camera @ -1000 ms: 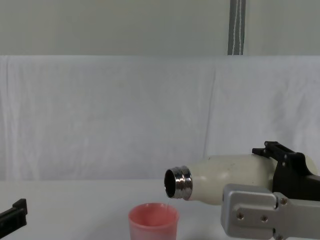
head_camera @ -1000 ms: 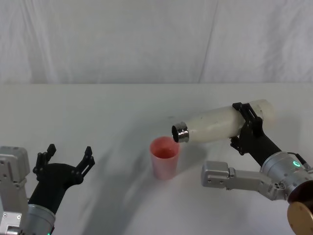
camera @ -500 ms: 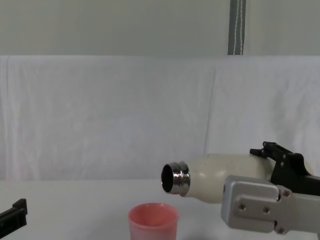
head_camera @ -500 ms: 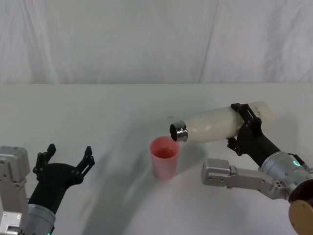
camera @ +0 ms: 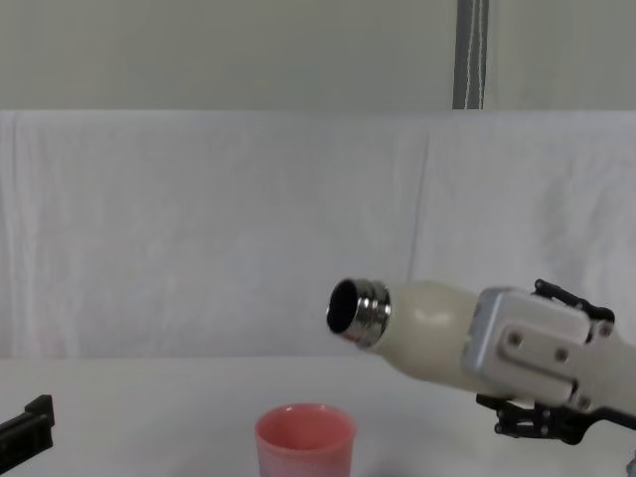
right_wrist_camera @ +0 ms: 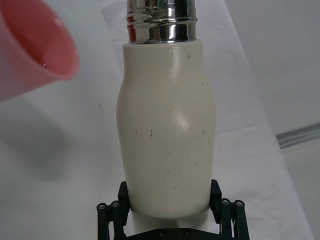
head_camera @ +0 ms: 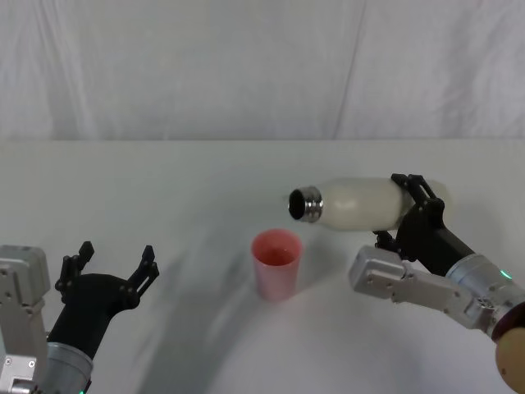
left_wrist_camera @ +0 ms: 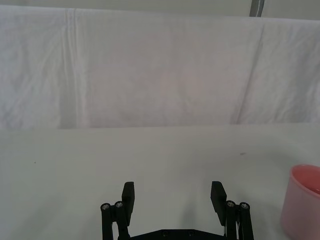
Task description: Grasp the thermos with one hand and pour water into the cup lid.
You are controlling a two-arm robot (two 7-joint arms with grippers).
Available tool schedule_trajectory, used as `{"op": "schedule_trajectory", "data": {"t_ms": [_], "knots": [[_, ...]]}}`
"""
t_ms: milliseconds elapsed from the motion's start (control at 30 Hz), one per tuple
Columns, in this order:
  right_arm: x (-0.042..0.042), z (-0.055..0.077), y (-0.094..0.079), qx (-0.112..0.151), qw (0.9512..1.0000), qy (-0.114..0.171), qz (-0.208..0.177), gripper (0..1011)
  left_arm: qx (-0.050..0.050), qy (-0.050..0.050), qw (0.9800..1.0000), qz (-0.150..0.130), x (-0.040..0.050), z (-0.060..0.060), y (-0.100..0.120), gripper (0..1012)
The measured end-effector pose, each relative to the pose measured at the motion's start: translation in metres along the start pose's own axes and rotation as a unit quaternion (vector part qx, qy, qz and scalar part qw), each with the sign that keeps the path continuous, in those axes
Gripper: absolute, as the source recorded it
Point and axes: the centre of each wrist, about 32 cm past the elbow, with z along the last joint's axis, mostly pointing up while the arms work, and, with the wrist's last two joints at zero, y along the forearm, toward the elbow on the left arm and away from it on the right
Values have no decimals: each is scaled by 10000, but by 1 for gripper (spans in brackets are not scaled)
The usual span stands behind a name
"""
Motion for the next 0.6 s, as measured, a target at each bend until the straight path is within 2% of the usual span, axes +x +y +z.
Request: {"op": "schedule_trajectory", "data": {"t_ms": [200, 300, 400, 500, 600], "knots": [[18, -43, -23, 37, 9982, 595, -76, 957, 0, 0, 10000, 0, 0, 0, 0, 1001], [26, -58, -31, 53, 9968, 792, -104, 957, 0, 0, 10000, 0, 0, 0, 0, 1001], [34, -80, -42, 103, 9936, 1113, -142, 957, 0, 0, 10000, 0, 0, 0, 0, 1001], [41, -109, -59, 174, 9880, 1524, -193, 957, 0, 0, 10000, 0, 0, 0, 0, 1001], [45, -124, -68, 222, 9835, 1784, -222, 957, 0, 0, 10000, 0, 0, 0, 0, 1001]]}}
